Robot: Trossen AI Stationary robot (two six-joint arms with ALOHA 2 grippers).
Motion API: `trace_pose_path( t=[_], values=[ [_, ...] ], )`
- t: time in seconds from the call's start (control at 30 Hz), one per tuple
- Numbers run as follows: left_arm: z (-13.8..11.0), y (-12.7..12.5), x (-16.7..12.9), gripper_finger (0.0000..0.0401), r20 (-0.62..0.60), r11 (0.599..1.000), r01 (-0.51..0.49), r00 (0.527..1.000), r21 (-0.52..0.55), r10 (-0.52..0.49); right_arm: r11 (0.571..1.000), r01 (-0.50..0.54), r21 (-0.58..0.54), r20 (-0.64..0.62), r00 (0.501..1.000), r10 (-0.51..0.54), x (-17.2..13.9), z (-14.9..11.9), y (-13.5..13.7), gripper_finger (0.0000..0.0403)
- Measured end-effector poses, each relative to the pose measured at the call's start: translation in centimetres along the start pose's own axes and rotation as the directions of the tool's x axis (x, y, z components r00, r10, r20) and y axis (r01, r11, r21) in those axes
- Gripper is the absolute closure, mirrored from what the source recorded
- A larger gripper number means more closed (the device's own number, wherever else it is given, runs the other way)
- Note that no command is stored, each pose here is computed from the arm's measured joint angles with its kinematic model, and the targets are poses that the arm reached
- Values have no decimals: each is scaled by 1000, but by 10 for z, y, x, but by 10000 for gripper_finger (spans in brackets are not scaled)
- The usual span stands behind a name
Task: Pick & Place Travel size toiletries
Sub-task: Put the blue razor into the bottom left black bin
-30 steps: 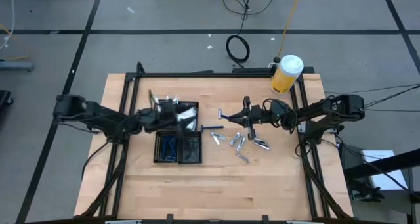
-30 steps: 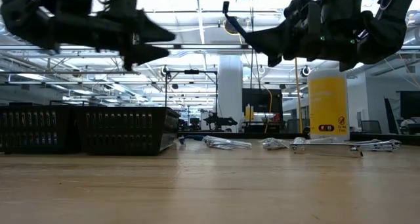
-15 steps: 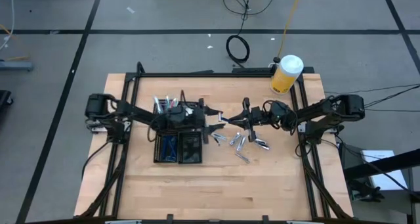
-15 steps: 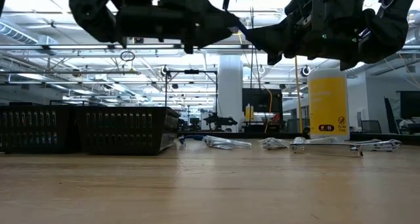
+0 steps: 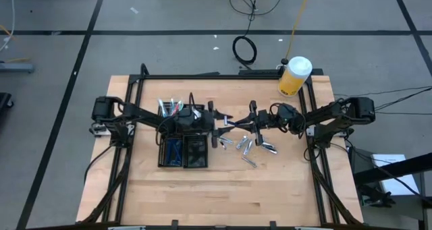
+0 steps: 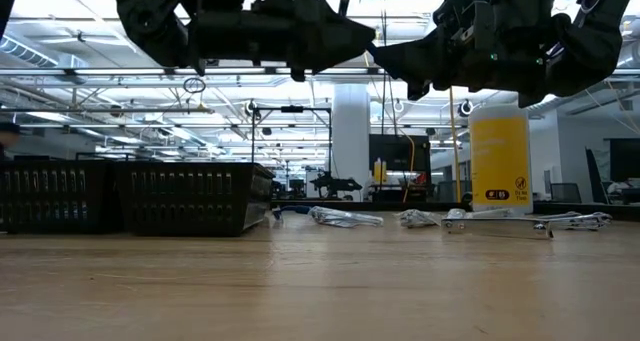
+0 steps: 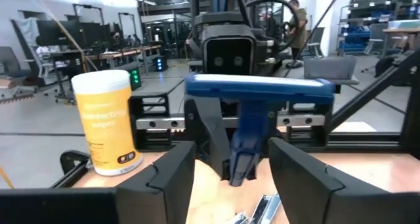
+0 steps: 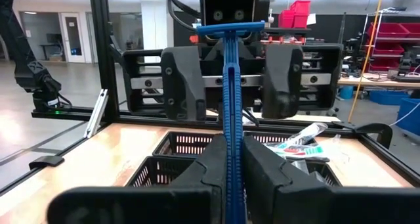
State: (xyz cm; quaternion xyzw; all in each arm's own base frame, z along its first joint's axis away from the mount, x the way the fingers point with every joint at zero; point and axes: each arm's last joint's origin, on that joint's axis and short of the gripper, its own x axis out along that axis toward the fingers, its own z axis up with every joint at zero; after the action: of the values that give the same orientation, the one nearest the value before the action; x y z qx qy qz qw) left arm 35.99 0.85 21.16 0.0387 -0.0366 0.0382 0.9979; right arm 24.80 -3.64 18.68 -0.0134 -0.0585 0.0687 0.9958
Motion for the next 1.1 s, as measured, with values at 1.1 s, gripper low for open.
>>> trace_pose_path(
  t=[1.1],
  values=[
    [0, 0, 0, 309, 1, 1000, 11, 1000, 22, -11, 1000, 1, -8, -22, 1000, -1, 0, -2, 0, 384]
  ],
)
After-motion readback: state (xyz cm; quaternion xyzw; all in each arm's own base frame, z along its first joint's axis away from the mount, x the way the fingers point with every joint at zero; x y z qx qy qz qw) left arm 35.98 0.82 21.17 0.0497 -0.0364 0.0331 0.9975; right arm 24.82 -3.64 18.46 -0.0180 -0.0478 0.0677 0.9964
